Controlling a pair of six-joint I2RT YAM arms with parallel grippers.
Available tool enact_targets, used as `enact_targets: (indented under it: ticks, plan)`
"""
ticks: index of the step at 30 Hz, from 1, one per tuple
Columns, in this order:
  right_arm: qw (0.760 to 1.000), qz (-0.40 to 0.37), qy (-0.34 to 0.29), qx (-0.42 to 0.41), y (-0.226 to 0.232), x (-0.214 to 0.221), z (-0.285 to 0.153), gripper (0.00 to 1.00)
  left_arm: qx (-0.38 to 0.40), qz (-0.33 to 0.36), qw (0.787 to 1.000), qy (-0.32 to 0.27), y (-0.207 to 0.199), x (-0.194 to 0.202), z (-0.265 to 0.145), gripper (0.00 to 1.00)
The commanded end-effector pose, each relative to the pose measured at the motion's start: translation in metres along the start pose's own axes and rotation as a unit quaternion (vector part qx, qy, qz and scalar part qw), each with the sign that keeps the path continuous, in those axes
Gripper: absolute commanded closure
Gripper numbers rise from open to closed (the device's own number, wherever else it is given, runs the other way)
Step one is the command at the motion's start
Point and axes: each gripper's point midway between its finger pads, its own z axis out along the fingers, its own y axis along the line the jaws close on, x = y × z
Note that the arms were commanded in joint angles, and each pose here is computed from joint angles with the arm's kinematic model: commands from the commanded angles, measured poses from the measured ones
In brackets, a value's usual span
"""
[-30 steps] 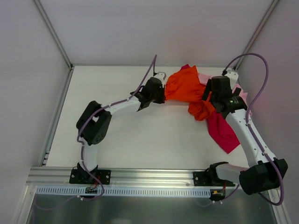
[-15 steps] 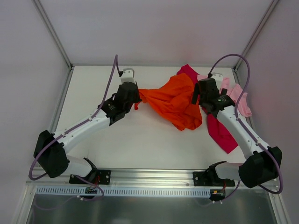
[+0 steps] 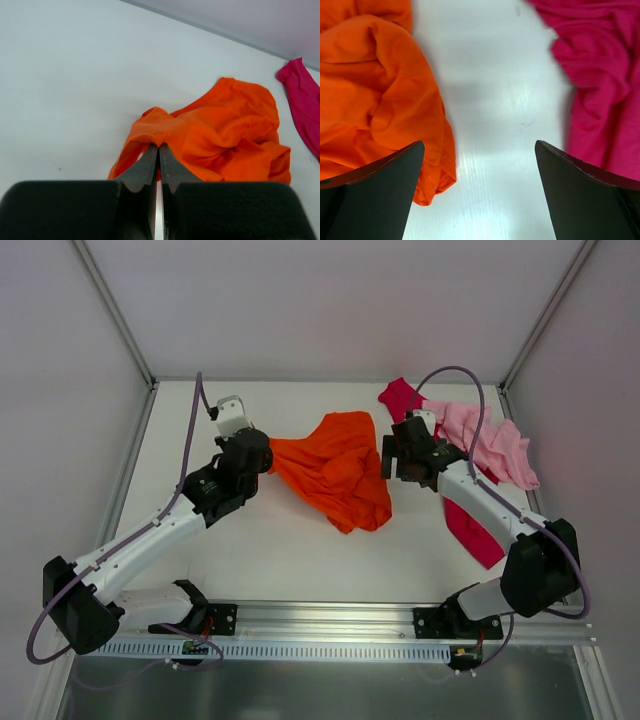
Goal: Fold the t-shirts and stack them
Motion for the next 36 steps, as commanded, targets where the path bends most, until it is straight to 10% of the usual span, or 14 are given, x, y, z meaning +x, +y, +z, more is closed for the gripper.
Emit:
enact_targets:
  ticks: [1, 14, 36]
  plan:
    - [0.998, 0.002, 0.009, -0.060, 0.034, 0.014, 0.004, 0.00, -0.045, -0.021, 0.998, -0.032, 0.023, -0.016, -0.005, 1.00]
    - [0.986, -0.117, 0.053, -0.109, 0.127, 0.104, 0.008, 0.00, -0.038, -0.025, 0.999, -0.025, 0.023, -0.009, 0.003, 1.00]
    - [0.989, -0.137, 0.057, 0.007, 0.096, 0.123, 0.033, 0.20, -0.055, -0.025, 0.997, -0.043, 0.038, -0.014, -0.004, 1.00]
